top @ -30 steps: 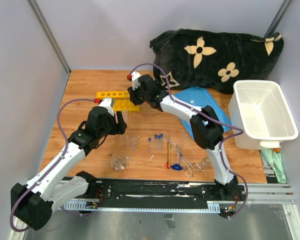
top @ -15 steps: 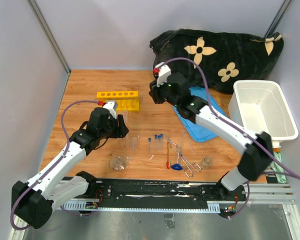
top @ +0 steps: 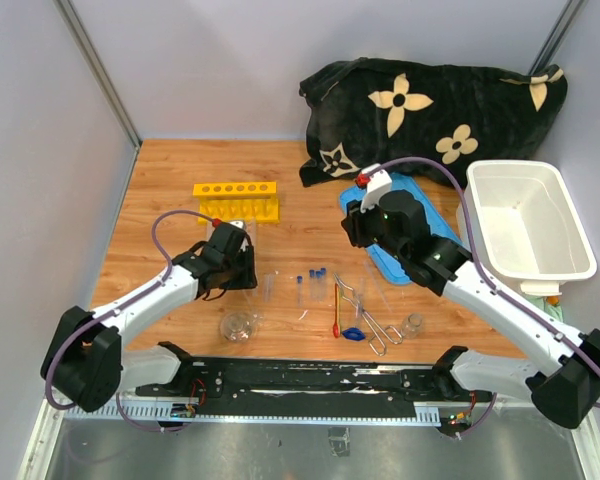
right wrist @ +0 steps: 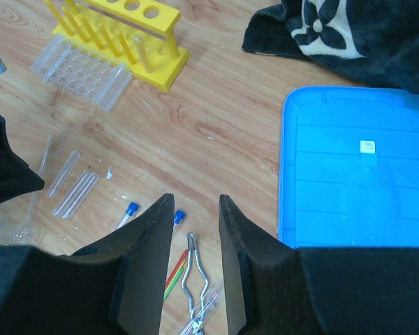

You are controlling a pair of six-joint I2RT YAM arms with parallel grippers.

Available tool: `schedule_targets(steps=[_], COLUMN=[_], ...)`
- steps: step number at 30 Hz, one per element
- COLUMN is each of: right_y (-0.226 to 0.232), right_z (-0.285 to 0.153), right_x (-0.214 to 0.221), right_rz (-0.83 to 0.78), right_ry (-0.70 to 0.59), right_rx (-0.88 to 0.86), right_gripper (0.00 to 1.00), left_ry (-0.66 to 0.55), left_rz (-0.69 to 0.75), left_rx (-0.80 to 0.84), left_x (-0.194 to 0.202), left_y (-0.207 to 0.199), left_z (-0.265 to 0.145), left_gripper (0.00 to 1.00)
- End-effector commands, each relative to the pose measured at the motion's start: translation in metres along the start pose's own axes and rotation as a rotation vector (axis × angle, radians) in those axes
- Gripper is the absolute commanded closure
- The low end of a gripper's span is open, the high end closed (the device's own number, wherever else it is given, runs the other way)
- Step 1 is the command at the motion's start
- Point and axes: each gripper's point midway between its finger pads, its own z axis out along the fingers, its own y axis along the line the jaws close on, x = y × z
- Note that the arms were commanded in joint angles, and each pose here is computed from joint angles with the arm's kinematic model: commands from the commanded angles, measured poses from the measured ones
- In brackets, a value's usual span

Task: Organize the chemistry lab equipment
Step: Pick up the test tube at the center of the board.

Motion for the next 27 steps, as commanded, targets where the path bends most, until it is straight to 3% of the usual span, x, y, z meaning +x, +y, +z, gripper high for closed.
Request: schedule_targets(steps=[1, 16, 27], right_y=[-0.006, -0.008, -0.006], right_z=[-0.014, -0.016, -0.011], right_x=[0.003, 0.014, 0.021], right_rz=[0.037, 0.032, 0.035], right_ry=[-0.014, -0.007, 0.007], right_rx=[0.027, 0.027, 0.019], right_gripper=[0.67, 0.67, 0.67], left_ry=[0.003, 0.035, 0.010], left_rz=[-0.024, 0.010, 0.020], left_rx=[-0.055, -0.101, -0.076], left_x=[0.005, 0.013, 0.000], left_y=[0.008, 0.000, -0.011], left_z=[0.004, 0.029, 0.022], left_gripper=[0.52, 0.54, 0.55])
